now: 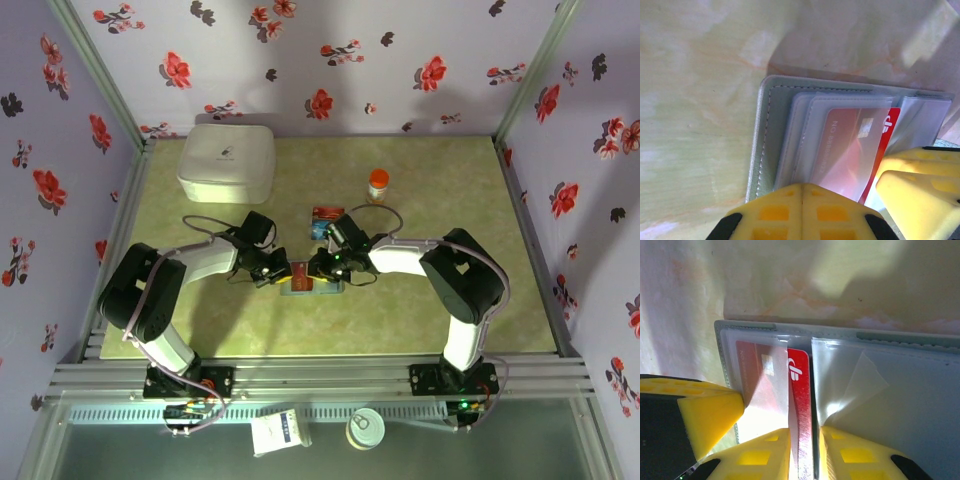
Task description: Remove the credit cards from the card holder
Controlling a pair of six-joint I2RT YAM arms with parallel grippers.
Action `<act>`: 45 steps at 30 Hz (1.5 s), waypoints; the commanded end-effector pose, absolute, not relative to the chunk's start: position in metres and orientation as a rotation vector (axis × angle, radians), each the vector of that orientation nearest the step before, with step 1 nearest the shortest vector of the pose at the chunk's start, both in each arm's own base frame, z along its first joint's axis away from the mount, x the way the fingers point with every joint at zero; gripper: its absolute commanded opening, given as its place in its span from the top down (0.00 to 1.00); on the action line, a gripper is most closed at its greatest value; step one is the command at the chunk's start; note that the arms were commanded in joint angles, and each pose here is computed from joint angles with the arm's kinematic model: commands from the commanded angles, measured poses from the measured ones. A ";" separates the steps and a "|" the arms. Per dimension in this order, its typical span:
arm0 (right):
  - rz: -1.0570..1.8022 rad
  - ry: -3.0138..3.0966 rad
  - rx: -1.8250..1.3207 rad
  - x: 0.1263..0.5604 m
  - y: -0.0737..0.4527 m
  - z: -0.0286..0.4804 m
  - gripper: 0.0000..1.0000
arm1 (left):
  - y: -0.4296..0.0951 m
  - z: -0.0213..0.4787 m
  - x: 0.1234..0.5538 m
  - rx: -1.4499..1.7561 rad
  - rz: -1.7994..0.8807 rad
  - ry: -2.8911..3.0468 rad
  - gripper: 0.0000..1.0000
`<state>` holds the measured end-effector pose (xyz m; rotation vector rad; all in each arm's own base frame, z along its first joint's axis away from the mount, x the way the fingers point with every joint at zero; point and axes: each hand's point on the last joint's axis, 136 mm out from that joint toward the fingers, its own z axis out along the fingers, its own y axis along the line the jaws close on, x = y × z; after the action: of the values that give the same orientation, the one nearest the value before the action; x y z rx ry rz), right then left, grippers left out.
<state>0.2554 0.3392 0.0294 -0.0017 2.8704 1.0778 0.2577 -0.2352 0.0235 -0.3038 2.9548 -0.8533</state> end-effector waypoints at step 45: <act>1.197 2.742 0.028 0.263 0.341 0.056 0.91 | -0.223 0.000 0.239 -0.312 -0.739 3.071 1.00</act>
<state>0.2569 0.3428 0.0425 0.0069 2.7967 1.1734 0.2576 -0.2379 0.0227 -0.2969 2.9666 -0.8676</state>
